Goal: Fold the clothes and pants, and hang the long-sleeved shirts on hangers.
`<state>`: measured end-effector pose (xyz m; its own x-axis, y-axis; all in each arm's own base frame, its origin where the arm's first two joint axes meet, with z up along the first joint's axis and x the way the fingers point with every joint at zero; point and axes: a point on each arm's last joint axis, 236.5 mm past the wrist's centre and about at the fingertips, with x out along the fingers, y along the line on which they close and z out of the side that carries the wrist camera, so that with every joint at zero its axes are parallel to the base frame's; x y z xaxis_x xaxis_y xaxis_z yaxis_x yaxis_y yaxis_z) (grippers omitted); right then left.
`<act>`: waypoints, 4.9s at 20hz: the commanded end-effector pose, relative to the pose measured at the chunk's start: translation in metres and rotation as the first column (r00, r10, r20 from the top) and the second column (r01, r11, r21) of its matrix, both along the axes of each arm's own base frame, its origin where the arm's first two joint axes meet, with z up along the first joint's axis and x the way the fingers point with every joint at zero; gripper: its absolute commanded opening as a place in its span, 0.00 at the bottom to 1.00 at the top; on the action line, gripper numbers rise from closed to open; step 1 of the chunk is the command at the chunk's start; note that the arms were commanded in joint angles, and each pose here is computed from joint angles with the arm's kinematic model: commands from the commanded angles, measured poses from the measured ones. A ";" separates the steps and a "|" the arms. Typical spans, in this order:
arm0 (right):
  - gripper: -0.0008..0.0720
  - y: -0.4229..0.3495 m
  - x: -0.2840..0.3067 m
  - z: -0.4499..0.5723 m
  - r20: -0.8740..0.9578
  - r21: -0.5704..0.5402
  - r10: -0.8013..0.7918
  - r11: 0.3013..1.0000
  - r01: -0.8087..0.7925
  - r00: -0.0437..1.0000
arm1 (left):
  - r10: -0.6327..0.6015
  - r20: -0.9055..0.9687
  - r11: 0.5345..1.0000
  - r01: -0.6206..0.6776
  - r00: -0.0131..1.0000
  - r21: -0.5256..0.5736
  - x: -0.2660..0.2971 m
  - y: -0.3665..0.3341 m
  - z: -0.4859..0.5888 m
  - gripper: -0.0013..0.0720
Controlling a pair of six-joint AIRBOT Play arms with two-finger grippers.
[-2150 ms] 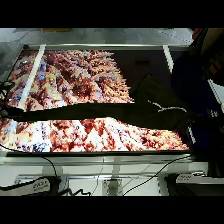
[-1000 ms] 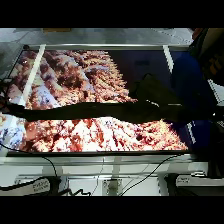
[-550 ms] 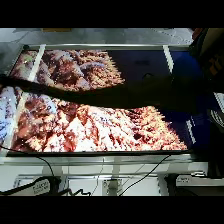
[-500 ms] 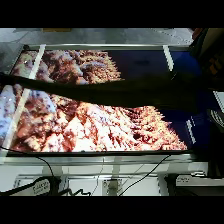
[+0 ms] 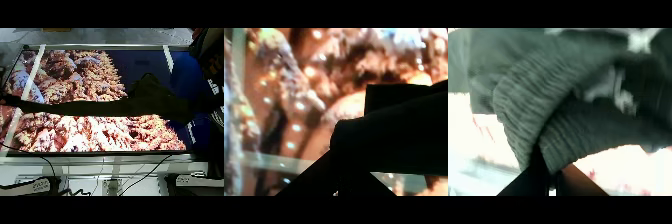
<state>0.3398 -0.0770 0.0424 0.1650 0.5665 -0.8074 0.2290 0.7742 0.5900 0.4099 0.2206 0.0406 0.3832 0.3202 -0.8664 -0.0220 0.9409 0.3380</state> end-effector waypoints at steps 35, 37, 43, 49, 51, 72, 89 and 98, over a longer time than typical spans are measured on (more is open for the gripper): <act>0.06 0.023 -0.173 -0.071 -0.520 0.014 0.134 0.989 -0.149 0.843 | 0.231 -0.065 0.729 -0.218 0.971 -0.649 -0.096 0.040 -0.134 0.68; 0.06 0.023 -0.173 -0.071 -0.524 0.012 0.127 0.990 -0.142 0.842 | 0.230 -0.013 0.721 -0.179 0.973 -0.670 -0.082 0.039 -0.138 0.67; 0.06 0.023 -0.172 -0.071 -0.535 0.006 0.106 0.993 -0.121 0.838 | 0.187 0.059 0.711 -0.094 0.981 -0.697 -0.060 0.027 -0.140 0.42; 0.06 0.038 -0.147 -0.053 -0.442 0.066 0.106 0.994 -0.086 0.891 | 0.162 0.033 0.633 -0.078 0.986 -0.770 -0.055 0.014 -0.098 0.04; 0.06 0.039 -0.127 -0.037 -0.360 0.064 0.093 0.995 -0.075 0.928 | 0.227 0.048 0.630 -0.109 0.973 -0.769 -0.041 0.029 -0.059 0.04; 0.06 -0.001 -0.215 -0.064 -0.634 -0.178 0.090 0.950 -0.258 0.768 | 0.124 -0.354 0.856 -0.280 0.927 -0.435 -0.175 0.054 -0.061 0.03; 0.06 -0.008 -0.219 -0.064 -0.649 -0.197 0.084 0.941 -0.274 0.756 | 0.190 -0.504 0.878 -0.376 0.842 -0.296 -0.204 0.086 -0.095 0.04; 0.74 -0.010 -0.212 -0.069 -0.623 -0.222 0.073 0.938 -0.265 0.779 | 0.270 -0.489 0.823 -0.462 0.829 -0.329 -0.193 0.080 -0.106 0.98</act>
<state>0.1231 -0.0882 -0.0244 -0.4986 0.2692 -0.8240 0.3082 0.9435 0.1217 0.2113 0.3035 -0.0625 -0.1185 -0.0508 -0.9917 -0.2826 0.9591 -0.0154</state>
